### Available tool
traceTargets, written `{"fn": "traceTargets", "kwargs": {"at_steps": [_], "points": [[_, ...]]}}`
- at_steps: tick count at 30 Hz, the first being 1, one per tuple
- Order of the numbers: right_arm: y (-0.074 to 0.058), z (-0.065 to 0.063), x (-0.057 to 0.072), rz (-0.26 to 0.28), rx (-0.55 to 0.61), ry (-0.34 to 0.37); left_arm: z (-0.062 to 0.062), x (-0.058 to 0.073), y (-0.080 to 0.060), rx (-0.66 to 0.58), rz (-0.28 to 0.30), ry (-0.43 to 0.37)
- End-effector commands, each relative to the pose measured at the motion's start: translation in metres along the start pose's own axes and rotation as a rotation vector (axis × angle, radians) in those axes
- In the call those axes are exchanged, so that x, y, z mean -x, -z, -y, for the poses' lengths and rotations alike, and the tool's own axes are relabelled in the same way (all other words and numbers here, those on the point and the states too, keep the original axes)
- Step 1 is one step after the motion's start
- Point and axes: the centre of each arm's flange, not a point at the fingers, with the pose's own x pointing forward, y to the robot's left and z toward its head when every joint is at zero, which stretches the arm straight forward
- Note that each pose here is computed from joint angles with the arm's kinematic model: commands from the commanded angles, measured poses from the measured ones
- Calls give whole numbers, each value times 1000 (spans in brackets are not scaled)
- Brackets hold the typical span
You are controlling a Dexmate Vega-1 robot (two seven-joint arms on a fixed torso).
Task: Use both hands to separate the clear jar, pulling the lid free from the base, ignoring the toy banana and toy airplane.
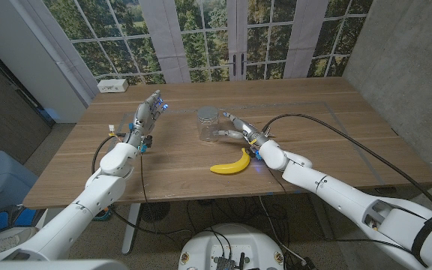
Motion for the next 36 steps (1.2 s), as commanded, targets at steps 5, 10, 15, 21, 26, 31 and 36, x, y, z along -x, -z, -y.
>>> {"fn": "traceTargets", "kwargs": {"at_steps": [5, 10, 15, 21, 26, 31, 36], "points": [[-8, -6, -13, 50, -56, -45, -1, -4, 1, 4, -3, 2], [-3, -7, -20, 39, -101, -53, -2, -5, 1, 3, -3, 3], [-4, -8, -23, 48, -105, -47, -3, -6, 1, 1, -4, 1], [-7, -11, -24, 61, -110, -50, -3, -6, 0, 2, -6, 1], [-12, -13, -22, 77, -114, -40, -4, -5, 1, 3, -9, -1], [-17, -15, -23, 92, -125, -30, -5, -4, 2, 5, -11, -2], [-20, -19, -27, 99, -132, -35, -6, -2, 3, 8, -10, -7]]}}
